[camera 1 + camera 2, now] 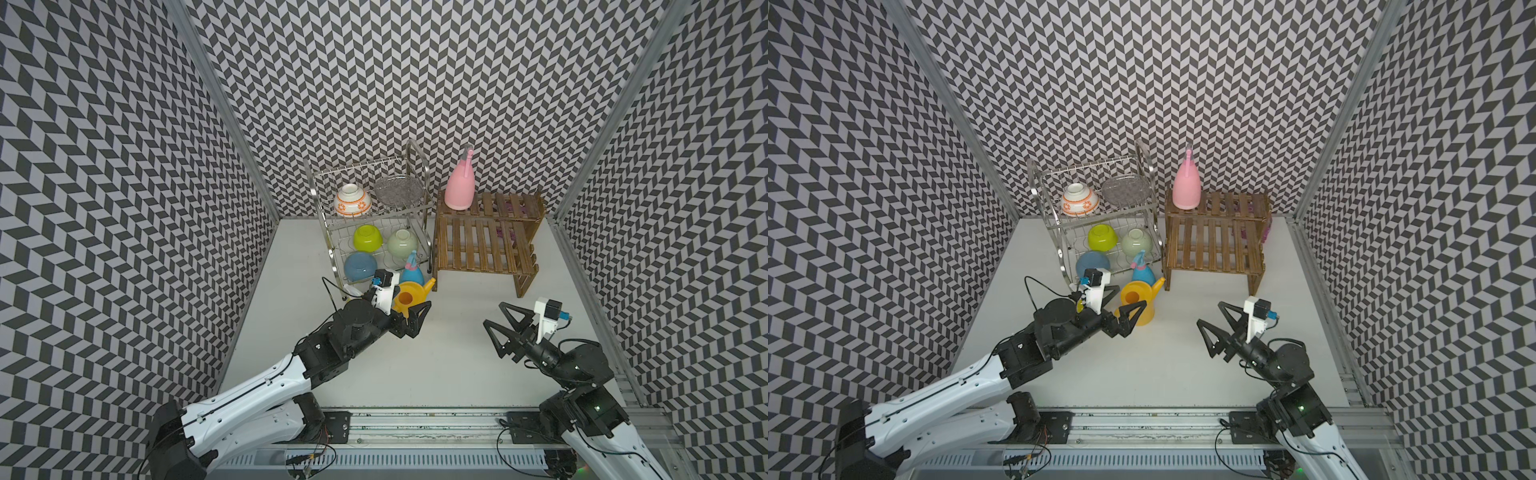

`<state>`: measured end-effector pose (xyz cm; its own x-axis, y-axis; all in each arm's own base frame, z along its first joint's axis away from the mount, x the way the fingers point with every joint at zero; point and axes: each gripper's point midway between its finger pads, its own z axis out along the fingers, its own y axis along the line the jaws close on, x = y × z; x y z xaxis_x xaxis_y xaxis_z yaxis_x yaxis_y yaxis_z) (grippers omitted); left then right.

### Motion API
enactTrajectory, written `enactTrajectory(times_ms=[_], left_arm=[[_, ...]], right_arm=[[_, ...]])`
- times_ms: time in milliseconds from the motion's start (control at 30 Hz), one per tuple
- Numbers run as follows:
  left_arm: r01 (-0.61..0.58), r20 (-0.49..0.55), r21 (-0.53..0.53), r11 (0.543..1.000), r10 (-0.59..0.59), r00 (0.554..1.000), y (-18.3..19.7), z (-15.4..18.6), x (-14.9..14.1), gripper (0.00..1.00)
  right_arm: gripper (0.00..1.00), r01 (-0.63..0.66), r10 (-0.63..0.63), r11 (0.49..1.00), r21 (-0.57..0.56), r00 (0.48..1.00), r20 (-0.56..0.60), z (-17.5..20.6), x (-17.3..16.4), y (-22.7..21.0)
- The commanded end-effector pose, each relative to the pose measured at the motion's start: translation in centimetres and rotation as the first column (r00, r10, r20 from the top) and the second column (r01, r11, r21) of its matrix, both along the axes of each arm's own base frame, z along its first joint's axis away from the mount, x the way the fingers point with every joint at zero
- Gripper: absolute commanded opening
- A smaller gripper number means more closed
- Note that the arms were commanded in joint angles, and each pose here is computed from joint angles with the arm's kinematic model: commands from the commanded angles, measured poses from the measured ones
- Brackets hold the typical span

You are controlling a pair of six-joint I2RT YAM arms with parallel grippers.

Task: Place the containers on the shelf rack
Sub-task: 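Pick up a container from the center of the board.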

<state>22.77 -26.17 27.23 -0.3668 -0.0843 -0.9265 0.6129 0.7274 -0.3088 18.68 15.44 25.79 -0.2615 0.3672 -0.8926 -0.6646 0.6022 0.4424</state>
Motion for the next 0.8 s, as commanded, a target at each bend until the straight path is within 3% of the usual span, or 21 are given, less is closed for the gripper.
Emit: enactTrajectory(times_ms=[0,333,533,767], left_arm=[[-0.001,0.015,0.019,1.000,0.001,1.000,-0.1,1.1,0.3,1.00],[0.067,-0.099,0.023,0.997,-0.065,0.993,-1.8,-1.6,-0.1,1.00],[0.040,-0.189,0.125,0.991,-0.016,0.982,-2.0,-2.7,1.4,0.99],[-0.044,-0.374,0.117,0.992,0.085,0.923,-1.0,-4.4,1.7,0.83]], right_arm=[[1.00,0.015,-0.014,1.000,-0.010,0.999,0.031,0.9,0.1,-0.2],[1.00,0.031,-0.030,0.999,0.016,0.999,-0.020,0.8,0.3,-0.5],[1.00,0.057,-0.056,0.998,0.029,0.998,-0.019,0.2,0.3,-1.0],[1.00,0.050,-0.049,0.997,0.050,0.998,-0.030,-0.6,0.8,-0.6]])
